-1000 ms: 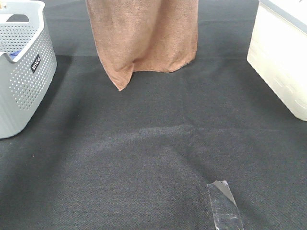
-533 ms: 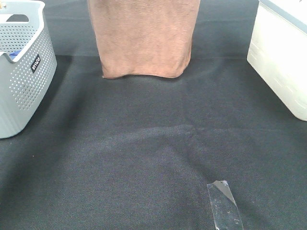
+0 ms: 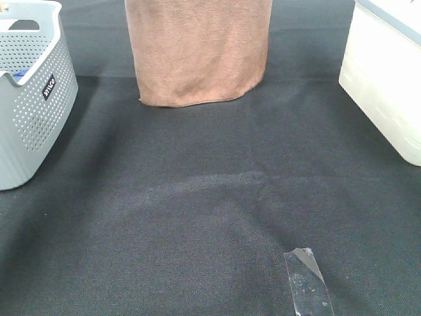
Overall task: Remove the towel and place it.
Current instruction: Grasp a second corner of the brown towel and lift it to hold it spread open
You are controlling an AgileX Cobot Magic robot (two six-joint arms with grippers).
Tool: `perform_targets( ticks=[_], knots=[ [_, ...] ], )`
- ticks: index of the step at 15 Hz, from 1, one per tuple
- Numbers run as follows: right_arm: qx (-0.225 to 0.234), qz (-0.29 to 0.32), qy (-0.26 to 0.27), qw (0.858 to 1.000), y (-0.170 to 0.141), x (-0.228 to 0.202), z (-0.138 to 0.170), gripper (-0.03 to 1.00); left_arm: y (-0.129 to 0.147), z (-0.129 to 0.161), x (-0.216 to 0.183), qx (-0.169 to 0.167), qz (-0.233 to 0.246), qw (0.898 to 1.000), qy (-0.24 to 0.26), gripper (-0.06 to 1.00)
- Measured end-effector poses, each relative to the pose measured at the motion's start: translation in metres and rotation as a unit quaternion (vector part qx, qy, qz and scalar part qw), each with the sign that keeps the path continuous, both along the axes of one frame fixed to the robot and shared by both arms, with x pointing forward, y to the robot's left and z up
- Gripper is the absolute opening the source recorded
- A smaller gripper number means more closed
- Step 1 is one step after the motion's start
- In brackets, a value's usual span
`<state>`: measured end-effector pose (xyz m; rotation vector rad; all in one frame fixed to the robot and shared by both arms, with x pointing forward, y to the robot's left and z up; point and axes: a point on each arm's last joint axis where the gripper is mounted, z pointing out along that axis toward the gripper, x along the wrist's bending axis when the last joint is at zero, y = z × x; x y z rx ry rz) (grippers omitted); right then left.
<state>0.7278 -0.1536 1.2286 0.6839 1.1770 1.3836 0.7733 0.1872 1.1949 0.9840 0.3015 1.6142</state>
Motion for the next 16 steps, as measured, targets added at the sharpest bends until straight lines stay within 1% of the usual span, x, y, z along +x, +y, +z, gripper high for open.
perform_targets(
  ticks=[1,3,4,6,7,8,9,10,11,12,13,14,15,16],
  knots=[
    [0.000,-0.001,0.001,1.000,-0.001,0.000,0.000,0.01,-0.001,-0.002,0.002,0.004,-0.002,1.000,0.015,0.00],
    [-0.003,-0.001,0.010,1.000,-0.002,0.001,-0.002,0.01,-0.002,-0.005,0.003,0.008,-0.009,0.999,0.031,0.00],
    [-0.006,0.000,0.025,1.000,-0.003,0.002,-0.004,0.01,-0.004,-0.007,0.004,0.004,-0.014,0.999,0.050,0.00],
    [-0.008,0.009,0.069,0.998,-0.003,0.003,-0.011,0.01,-0.008,-0.016,0.009,-0.004,-0.001,0.993,0.116,0.00],
    [-0.013,0.016,0.107,0.994,-0.002,0.003,-0.016,0.01,-0.012,-0.025,0.013,-0.014,0.026,0.983,0.180,0.00],
    [-0.015,0.026,0.152,0.988,-0.001,0.001,-0.021,0.01,-0.019,-0.039,0.015,-0.021,0.066,0.964,0.257,0.00],
    [-0.015,0.035,0.195,0.980,0.000,-0.001,-0.027,0.01,-0.027,-0.053,0.013,-0.019,0.099,0.939,0.329,0.00],
    [-0.011,0.041,0.231,0.972,0.000,-0.005,-0.028,0.01,-0.033,-0.062,0.008,-0.013,0.114,0.913,0.392,0.00],
    [-0.013,0.042,0.267,0.963,-0.001,-0.009,-0.030,0.01,-0.037,-0.066,0.000,-0.004,0.116,0.883,0.455,0.00],
    [-0.016,0.040,0.300,0.953,-0.003,-0.016,-0.029,0.01,-0.038,-0.066,-0.012,0.005,0.107,0.846,0.522,0.00],
    [-0.021,0.034,0.336,0.941,-0.006,-0.024,-0.027,0.01,-0.037,-0.059,-0.026,0.012,0.099,0.817,0.567,0.00],
    [-0.022,0.029,0.370,0.928,-0.009,-0.034,-0.024,0.01,-0.034,-0.045,-0.042,0.013,0.094,0.793,0.602,0.00],
    [-0.022,0.028,0.381,0.924,-0.010,-0.039,-0.021,0.01,-0.033,-0.040,-0.049,0.013,0.093,0.785,0.613,0.00],
    [-0.022,0.026,0.406,0.913,-0.013,-0.050,-0.015,0.01,-0.031,-0.026,-0.063,0.011,0.088,0.773,0.628,0.00]
  ],
)
